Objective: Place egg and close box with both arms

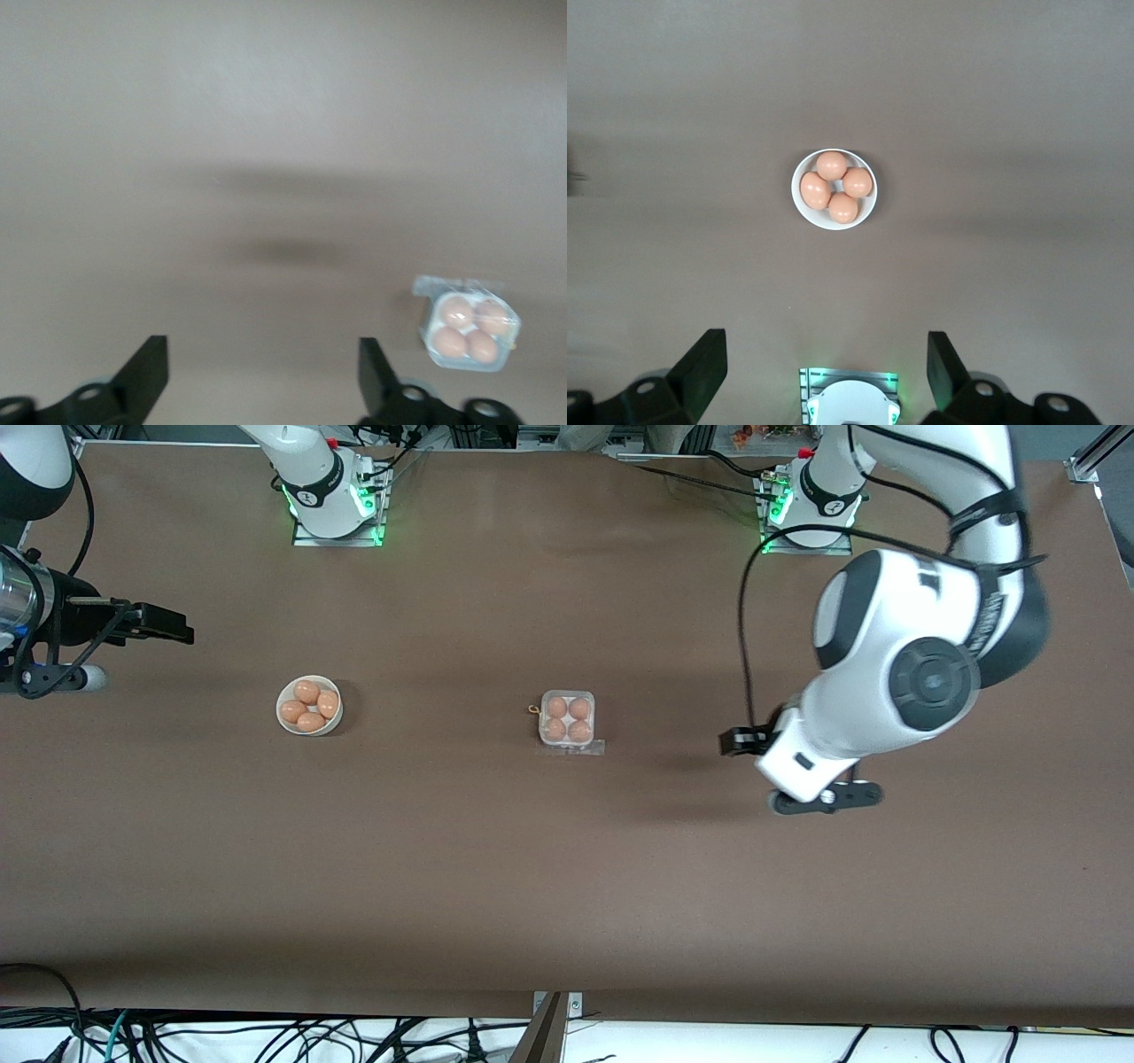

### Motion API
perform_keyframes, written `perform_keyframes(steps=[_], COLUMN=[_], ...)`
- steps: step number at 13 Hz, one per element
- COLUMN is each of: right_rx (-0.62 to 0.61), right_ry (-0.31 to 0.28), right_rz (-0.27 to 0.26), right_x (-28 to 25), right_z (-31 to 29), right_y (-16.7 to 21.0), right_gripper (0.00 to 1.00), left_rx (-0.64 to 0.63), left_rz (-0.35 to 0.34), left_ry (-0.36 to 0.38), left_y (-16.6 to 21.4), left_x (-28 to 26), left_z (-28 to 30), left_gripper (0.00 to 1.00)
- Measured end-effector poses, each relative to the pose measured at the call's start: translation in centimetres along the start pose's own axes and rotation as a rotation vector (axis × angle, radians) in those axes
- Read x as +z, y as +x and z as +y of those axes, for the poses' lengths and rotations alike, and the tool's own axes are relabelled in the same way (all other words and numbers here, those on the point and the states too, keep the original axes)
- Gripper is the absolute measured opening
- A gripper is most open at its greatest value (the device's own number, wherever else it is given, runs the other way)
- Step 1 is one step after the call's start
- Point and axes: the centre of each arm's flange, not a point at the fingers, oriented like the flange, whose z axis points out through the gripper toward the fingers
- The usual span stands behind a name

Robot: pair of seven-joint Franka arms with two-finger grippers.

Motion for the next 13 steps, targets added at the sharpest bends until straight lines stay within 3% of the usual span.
perform_keyframes(steps=[6,10,13], right_rx=[0.0,-0.002,-0.004], right_ry=[-0.004,-0.004,-0.003], right_rz=[0.034,0.036,0.031], right_x=[-1.6,-1.8,-1.8], right_z=[0.0,0.0,0.1], right_y=[-0.2,-0.2,-0.3], right_gripper=[1.0,1.0,1.0], left_rx=[-0.04,-0.009,0.001], left_rz=[0.055,0.073,0.107], left_ry=[0.014,0.101,0.072], left_y=[2.0,2.2,1.6], left_x=[-3.0,-5.3,-6.8], left_z=[-6.8,-12.2,-15.1], left_gripper=[1.0,1.0,1.0])
